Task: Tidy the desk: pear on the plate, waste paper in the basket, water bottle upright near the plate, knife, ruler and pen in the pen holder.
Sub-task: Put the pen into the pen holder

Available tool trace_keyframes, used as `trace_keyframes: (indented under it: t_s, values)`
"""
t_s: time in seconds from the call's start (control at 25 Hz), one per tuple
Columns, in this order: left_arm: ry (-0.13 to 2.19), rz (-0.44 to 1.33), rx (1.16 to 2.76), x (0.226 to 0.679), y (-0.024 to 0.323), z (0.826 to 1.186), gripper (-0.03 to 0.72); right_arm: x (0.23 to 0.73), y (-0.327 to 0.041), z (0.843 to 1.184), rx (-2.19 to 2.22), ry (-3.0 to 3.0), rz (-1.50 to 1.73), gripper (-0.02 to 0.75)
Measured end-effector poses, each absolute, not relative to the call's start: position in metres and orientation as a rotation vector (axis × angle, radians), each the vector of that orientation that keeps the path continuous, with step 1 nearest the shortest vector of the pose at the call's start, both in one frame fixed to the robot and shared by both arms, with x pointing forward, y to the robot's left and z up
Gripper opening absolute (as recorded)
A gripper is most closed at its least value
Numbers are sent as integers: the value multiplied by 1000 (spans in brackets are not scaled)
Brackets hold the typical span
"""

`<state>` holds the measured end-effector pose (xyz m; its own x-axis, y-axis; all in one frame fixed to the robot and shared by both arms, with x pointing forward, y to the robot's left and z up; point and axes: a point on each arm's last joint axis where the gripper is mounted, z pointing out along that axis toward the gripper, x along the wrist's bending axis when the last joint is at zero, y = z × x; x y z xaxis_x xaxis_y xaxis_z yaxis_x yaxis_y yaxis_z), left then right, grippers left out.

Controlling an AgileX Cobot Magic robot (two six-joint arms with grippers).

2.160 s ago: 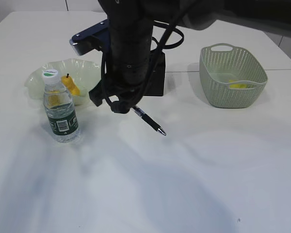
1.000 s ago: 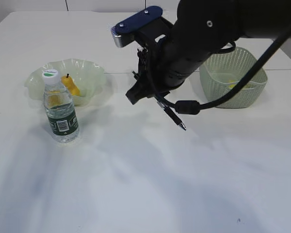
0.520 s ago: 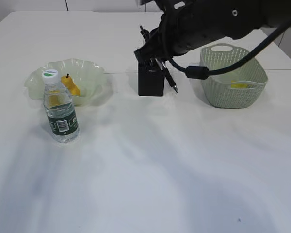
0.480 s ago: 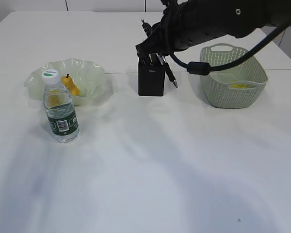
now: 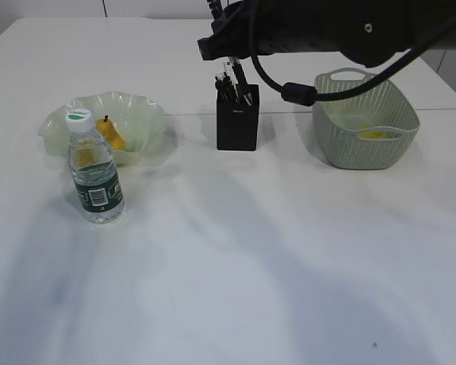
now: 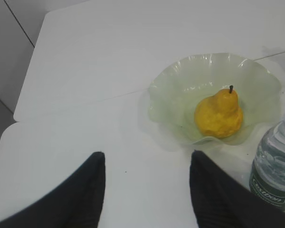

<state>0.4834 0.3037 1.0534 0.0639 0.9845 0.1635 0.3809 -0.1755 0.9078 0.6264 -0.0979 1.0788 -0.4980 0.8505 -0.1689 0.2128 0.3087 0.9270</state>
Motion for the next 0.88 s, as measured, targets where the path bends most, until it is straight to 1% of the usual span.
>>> trace_keyframes:
  t_s: [0.28, 0.6, 0.76, 0.88]
  values:
    - [1384, 1101, 1648, 483, 304, 1053, 402, 635, -96, 1068, 920, 1874, 1231, 113]
    - [1384, 1101, 1648, 483, 304, 1053, 402, 652, -115, 1063, 963, 1785, 1271, 113]
    - [1384, 1101, 1648, 483, 304, 1053, 402, 656, -113, 1061, 939, 1745, 1316, 113]
    - [1384, 1101, 1648, 483, 304, 1053, 402, 661, -110, 1053, 917, 1720, 1349, 113]
